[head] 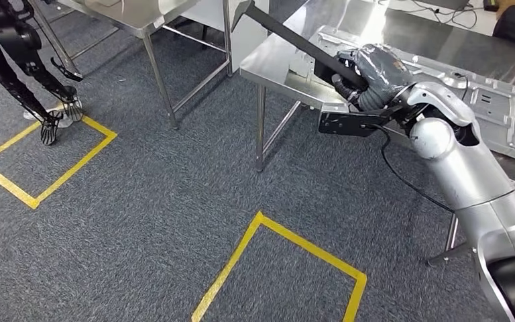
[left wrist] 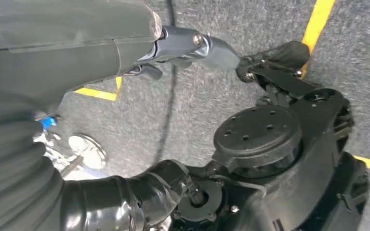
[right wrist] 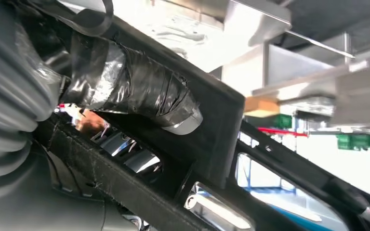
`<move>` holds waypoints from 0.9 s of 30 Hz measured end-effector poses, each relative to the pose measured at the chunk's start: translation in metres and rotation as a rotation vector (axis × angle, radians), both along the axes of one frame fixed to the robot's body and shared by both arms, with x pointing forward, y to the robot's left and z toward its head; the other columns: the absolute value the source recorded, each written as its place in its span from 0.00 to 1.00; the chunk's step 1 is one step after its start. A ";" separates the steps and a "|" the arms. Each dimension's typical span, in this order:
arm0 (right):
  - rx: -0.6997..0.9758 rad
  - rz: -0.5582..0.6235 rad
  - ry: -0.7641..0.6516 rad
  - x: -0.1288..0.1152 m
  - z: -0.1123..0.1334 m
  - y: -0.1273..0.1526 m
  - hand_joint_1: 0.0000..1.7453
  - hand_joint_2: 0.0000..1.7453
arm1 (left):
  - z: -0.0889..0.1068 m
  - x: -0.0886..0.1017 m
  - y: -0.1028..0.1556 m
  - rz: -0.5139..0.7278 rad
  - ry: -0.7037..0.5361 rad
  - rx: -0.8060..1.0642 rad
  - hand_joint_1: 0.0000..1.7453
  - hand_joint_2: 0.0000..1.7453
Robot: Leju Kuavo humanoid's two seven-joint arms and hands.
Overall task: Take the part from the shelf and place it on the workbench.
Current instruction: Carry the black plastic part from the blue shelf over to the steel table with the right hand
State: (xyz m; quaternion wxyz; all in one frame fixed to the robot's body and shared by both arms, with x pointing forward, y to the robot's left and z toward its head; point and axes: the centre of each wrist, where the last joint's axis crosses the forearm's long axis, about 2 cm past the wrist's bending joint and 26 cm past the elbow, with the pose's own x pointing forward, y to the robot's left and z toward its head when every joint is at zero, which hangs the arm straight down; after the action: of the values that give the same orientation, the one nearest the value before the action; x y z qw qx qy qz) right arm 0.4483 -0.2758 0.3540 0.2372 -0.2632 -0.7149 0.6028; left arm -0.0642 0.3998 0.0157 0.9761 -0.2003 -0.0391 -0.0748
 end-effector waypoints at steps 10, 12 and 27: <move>-0.012 -0.004 0.008 0.001 -0.004 0.002 1.00 1.00 | -0.003 0.001 0.001 -0.007 -0.002 0.003 0.00 1.00; -0.012 -0.003 0.005 0.001 -0.002 0.003 1.00 1.00 | -0.003 0.001 0.000 -0.008 -0.002 0.002 0.00 1.00; -0.060 -0.030 -0.029 0.002 -0.007 0.016 1.00 1.00 | -0.007 0.001 0.001 -0.011 0.000 0.003 0.00 1.00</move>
State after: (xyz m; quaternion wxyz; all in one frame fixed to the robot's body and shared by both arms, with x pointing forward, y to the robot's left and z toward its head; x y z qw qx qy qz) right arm 0.4507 -0.2595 0.3466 0.2278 -0.2895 -0.6960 0.6163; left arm -0.0627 0.4004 0.0084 0.9760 -0.1990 -0.0378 -0.0801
